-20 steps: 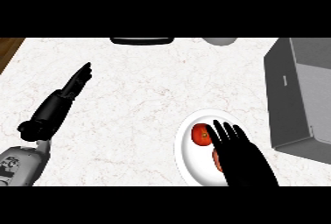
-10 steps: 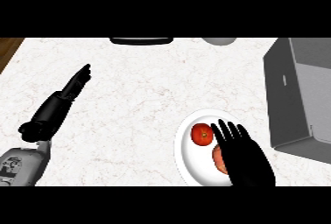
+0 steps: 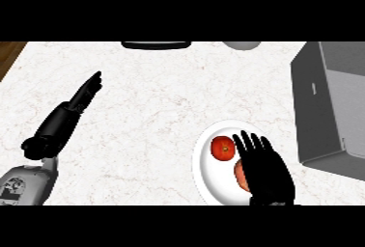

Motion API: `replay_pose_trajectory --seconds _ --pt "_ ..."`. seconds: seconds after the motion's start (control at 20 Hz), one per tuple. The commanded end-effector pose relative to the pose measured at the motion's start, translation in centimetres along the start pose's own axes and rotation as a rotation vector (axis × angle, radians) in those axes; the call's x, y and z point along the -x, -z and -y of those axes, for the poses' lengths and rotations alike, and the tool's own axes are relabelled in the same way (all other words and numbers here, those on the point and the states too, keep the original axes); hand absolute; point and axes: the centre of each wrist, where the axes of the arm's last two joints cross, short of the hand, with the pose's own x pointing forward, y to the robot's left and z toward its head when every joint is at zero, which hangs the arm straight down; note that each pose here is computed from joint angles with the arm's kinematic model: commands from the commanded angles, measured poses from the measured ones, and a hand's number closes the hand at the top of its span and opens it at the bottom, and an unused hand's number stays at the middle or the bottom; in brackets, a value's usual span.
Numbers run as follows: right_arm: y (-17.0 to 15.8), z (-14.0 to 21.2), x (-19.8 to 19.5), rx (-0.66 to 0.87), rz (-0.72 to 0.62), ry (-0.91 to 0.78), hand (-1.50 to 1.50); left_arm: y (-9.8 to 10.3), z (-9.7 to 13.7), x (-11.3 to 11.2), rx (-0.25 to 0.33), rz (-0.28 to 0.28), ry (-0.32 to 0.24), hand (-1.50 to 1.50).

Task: Pick the squash from the plate and place it in the cardboard box

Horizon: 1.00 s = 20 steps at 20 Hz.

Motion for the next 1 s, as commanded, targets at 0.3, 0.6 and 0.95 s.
replay_pose_trajectory --seconds 0.3,0.6,0.95 --pt "0.9 -1.6 0.9 -0.030 -0.031 0.003 -1.50 0.4 0.3 -0.6 -0.005 0.012 -0.002 0.00" --pt "2.7 -4.2 1.4 -0.013 0.112 -0.056 1.50 0.7 0.0 0.1 0.001 0.004 0.016 0.00" --pt "3.5 -3.6 3.1 0.155 0.148 -0.114 1.50 -0.4 0.9 0.4 -0.001 -0.001 -0.009 0.00"
